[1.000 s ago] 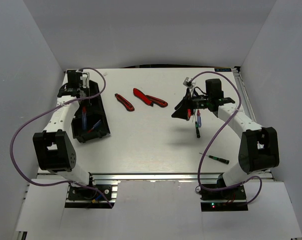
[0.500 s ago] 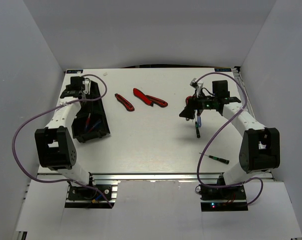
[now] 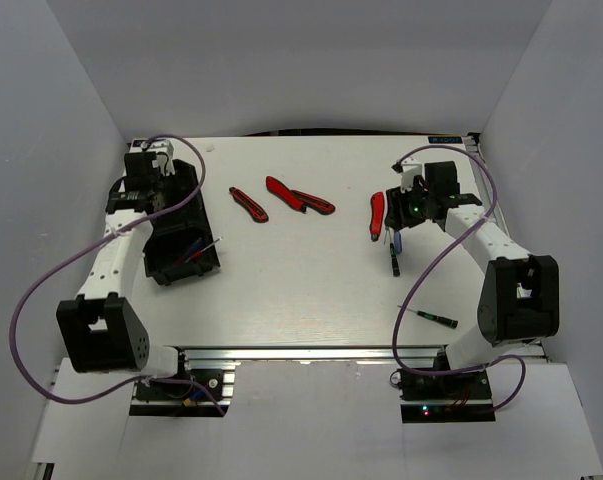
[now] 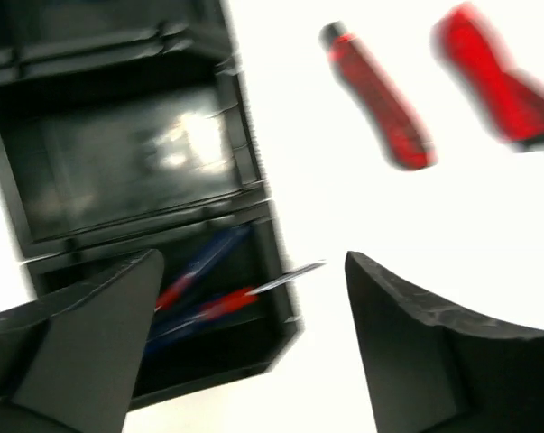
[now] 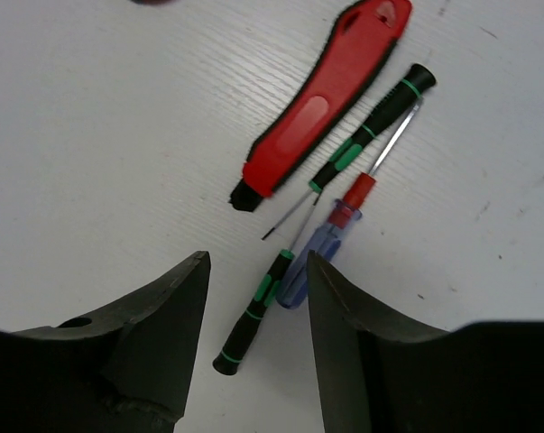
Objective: Sort the tools into containers
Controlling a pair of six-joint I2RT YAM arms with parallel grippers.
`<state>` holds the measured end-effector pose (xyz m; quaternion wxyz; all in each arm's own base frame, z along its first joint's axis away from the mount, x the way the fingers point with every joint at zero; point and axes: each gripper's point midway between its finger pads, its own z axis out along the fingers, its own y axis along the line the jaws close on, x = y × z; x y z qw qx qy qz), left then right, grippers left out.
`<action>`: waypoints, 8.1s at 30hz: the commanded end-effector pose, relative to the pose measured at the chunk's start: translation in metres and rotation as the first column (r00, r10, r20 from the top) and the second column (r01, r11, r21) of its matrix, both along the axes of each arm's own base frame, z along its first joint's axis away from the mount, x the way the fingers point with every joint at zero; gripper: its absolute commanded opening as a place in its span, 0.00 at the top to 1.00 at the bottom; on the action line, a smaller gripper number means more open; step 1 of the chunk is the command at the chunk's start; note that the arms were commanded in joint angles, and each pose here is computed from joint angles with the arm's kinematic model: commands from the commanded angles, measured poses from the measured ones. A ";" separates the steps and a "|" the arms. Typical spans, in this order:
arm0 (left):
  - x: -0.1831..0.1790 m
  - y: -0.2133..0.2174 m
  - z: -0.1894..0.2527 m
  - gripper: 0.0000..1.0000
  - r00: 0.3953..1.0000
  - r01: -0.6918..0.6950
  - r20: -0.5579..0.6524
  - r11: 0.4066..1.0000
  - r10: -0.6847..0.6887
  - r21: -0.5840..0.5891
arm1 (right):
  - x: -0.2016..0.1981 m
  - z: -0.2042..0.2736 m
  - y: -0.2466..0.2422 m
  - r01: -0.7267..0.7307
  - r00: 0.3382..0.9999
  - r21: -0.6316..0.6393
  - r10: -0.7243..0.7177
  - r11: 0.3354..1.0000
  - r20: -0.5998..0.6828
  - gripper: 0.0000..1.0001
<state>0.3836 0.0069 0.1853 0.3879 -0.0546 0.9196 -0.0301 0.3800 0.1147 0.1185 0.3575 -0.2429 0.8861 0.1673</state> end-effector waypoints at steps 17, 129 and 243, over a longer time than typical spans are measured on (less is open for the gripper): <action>0.001 -0.089 0.102 0.02 0.924 0.231 0.382 0.817 -0.013 -0.529 | 0.024 -0.075 -0.043 0.214 0.963 -0.214 -0.243 0.953 -0.117 0.51; -0.022 0.040 -0.042 0.88 0.962 0.197 -0.267 0.812 -0.053 0.550 | -0.087 0.048 0.100 -0.596 0.801 0.292 0.578 0.748 0.155 0.18; 0.007 -0.338 0.048 1.00 0.816 0.393 0.193 0.278 -0.545 -0.876 | -0.035 0.102 0.186 -0.393 0.867 0.623 0.498 0.676 0.007 0.92</action>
